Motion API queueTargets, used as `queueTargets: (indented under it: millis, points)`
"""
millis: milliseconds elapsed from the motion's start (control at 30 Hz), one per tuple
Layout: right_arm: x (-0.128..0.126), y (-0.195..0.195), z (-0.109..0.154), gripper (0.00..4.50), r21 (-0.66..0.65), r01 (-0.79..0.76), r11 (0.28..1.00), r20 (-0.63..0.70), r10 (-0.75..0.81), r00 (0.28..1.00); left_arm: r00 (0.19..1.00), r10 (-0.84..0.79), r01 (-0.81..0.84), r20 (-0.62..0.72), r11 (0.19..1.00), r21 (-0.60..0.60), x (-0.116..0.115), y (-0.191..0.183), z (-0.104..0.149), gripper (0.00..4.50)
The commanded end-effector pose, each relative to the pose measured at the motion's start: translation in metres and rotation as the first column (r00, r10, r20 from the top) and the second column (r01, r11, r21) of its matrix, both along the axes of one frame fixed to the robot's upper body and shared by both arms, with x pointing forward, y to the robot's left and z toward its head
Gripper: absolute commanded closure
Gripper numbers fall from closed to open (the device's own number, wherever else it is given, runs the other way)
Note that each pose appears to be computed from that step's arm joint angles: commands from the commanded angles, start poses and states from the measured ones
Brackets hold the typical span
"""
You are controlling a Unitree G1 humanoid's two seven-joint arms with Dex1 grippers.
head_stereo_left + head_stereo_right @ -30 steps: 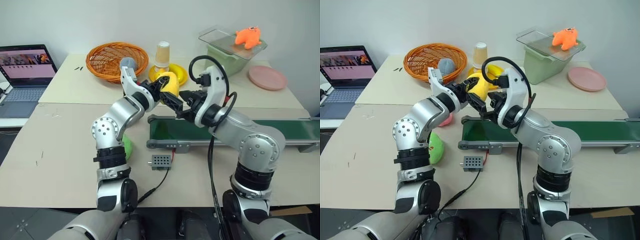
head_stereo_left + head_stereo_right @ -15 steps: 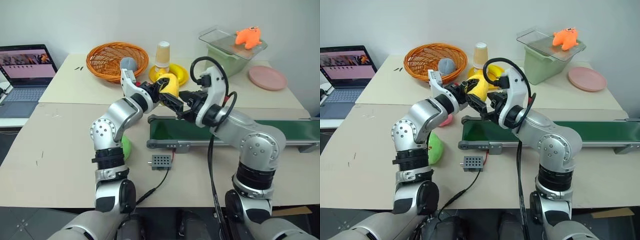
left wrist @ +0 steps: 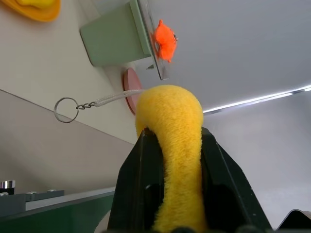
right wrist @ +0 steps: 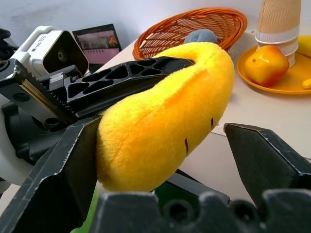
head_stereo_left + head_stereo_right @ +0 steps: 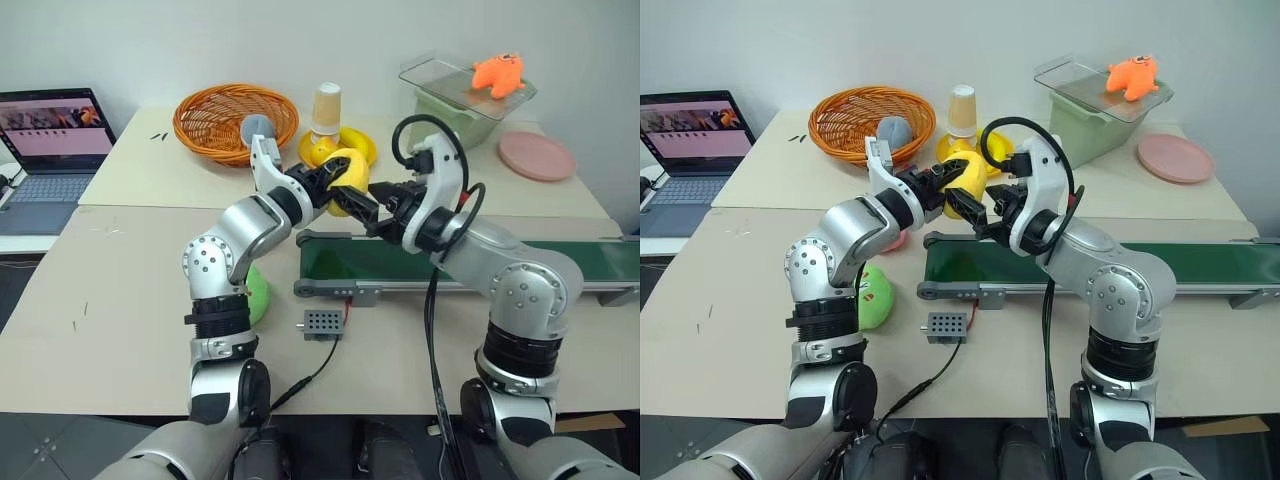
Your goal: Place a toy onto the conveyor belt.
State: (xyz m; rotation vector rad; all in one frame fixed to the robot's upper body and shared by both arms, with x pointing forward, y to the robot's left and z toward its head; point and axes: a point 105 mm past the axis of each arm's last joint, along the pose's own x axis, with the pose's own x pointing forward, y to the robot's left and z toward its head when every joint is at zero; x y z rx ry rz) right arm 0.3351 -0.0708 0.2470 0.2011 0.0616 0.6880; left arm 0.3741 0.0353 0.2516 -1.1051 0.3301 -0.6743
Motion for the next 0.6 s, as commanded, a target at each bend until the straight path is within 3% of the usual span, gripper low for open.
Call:
queueTargets:
  millis: [33,200,367,400,433,567,600]
  points:
    - [-0.005,-0.001,0.006,1.41,0.005,0.001,1.000,0.031,-0.001,1.000,0.996,-0.029,0.032,0.088,0.999,-0.025,-0.010,-0.007,0.025,3.80]
    - [-0.006,-0.001,0.006,3.15,0.002,-0.002,1.000,0.034,0.002,0.999,0.994,-0.029,0.030,0.105,0.999,-0.012,-0.010,-0.005,0.028,3.80]
    - [-0.006,-0.001,0.007,4.49,-0.002,-0.002,1.000,0.039,0.002,0.999,0.990,-0.045,0.041,0.131,0.999,0.032,-0.013,-0.004,0.028,3.80]
    - [-0.006,-0.001,0.007,4.50,-0.003,-0.001,1.000,0.039,0.001,0.999,0.988,-0.057,0.052,0.142,0.998,0.038,-0.014,-0.004,0.029,3.19]
    - [-0.006,-0.001,0.007,4.50,-0.004,-0.001,1.000,0.040,0.001,0.999,0.986,-0.066,0.059,0.156,0.997,0.049,-0.016,-0.004,0.031,3.03]
    - [-0.006,-0.001,0.007,4.50,-0.009,0.000,1.000,0.042,0.001,0.999,0.979,-0.071,0.066,0.190,0.997,0.033,-0.017,0.004,0.046,1.58]
    - [-0.006,-0.002,0.007,4.50,-0.014,0.003,1.000,0.044,-0.003,0.999,0.976,-0.066,0.062,0.206,0.998,0.025,-0.017,0.009,0.054,1.58]
